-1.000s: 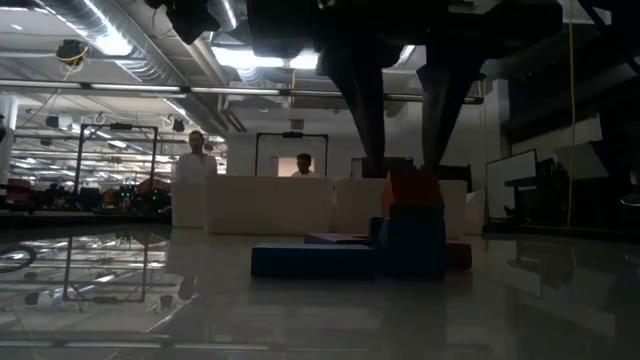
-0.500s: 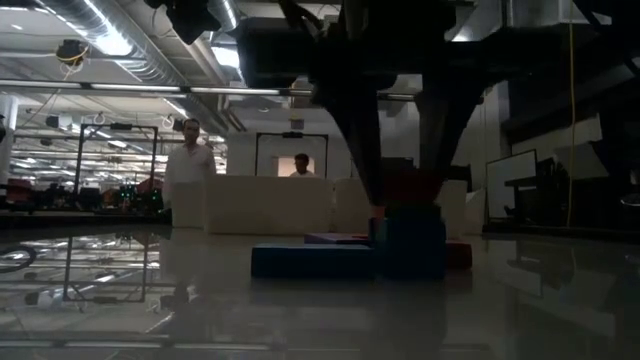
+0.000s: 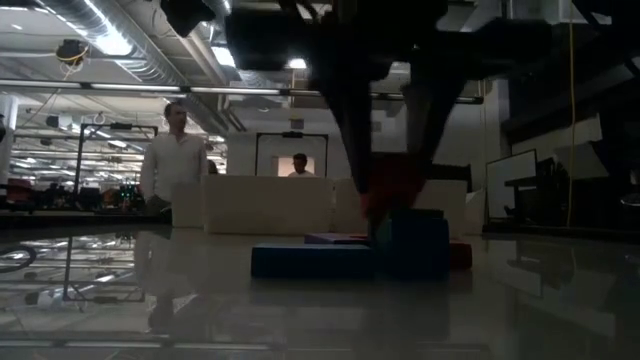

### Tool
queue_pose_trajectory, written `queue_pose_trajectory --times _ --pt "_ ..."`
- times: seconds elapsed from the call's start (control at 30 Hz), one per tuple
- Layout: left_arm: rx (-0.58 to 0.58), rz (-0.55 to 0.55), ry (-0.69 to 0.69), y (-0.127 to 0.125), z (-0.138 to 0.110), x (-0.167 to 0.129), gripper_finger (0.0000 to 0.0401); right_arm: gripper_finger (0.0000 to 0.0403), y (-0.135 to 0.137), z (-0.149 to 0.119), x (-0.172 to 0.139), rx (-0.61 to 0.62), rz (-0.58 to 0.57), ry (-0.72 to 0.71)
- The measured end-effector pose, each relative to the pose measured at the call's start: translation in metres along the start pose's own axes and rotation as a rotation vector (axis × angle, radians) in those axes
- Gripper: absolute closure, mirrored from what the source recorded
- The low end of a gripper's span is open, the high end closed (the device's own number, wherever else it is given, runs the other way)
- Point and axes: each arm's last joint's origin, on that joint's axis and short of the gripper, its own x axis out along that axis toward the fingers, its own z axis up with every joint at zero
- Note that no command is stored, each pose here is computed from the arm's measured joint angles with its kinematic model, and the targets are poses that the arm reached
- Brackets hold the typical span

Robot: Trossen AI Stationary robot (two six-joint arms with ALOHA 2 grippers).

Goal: Sort blocks
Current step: Put the red block into the bottom right bin

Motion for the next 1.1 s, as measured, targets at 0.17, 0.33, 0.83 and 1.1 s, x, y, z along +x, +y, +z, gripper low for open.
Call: queue_pose_trajectory --times 0.17,0.33,0.83,1.1 --pt "-0.022 0.008 -0.084 -0.010 -0.003 -0.027 0.0212 0.0275 -0.007 0.017 -0.032 -0.002 0.075 -0.075" --pt "-0.095 0.006 -0.108 -0.019 -0.014 -0.051 0.0212 0.0271 -0.021 0.053 -0.067 -0.028 0.107 -0.230" --pt "-0.376 -0.003 -0.039 -0.033 -0.042 -0.081 0.0212 0.0255 -0.032 0.217 -0.052 -0.499 -0.140 -0.302" --pt "-0.396 -0.003 -0.038 -0.033 -0.042 -0.080 0.0212 0.0253 -0.048 0.266 -0.028 -0.490 -0.192 -0.159"
